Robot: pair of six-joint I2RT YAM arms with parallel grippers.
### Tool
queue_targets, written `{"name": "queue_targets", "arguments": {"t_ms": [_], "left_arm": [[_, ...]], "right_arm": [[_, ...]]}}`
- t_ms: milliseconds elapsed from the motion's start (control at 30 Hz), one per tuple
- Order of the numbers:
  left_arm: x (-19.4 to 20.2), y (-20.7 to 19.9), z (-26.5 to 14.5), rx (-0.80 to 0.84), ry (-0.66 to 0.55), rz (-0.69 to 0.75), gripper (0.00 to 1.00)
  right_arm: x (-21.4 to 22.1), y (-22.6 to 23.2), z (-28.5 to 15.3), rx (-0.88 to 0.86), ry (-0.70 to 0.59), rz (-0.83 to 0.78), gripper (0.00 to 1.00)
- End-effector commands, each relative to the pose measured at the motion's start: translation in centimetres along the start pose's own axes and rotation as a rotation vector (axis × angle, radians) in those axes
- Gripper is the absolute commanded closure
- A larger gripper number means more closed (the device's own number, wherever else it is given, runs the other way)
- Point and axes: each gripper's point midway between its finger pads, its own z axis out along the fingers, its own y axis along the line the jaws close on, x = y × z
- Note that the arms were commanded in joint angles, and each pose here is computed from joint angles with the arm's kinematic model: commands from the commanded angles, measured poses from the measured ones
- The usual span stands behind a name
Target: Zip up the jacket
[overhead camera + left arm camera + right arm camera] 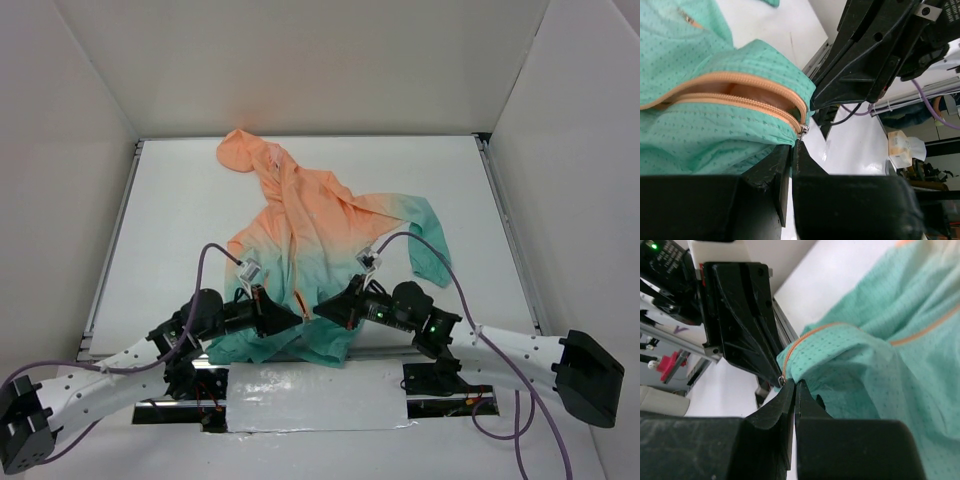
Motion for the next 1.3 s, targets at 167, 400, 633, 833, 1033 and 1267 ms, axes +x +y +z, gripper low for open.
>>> {"name": "queue_targets", "arguments": {"t_ms": [167, 400, 633, 833, 1033, 1267], "left_arm": [[5.1, 4.6, -1.1, -0.126, 0.133, -0.065, 1.0], [7.3, 7.3, -0.8, -0.205, 0.201, -0.081, 1.0], [9.1, 8.8, -0.9, -0.229, 0.242, -0.103, 1.0], [9.6, 10.0, -1.4, -0.28, 0.249, -0.104, 0.98], [10.7, 11.0, -1.7, -0.323, 0.274, -0.124, 0.98], [10.4, 10.7, -1.4, -0.302, 0.262, -0.12, 0.99]], "right_arm": [[1.5, -3.1, -0.1, 0.133, -0.028, 0.086, 1.0], [4.0, -6.8, 0.5, 0.288, 0.02, 0.166, 1.0], [4.9, -8.9, 0.5, 0.411, 0.041, 0.209, 1.0], [6.4, -10.7, 0.8, 0.518, 0.11, 0.207, 1.0], [8.0, -10.2, 1.6, 0.518, 0.172, 0.19, 0.99], [7.2, -7.6, 1.9, 0.413, 0.174, 0.133, 0.79]]}}
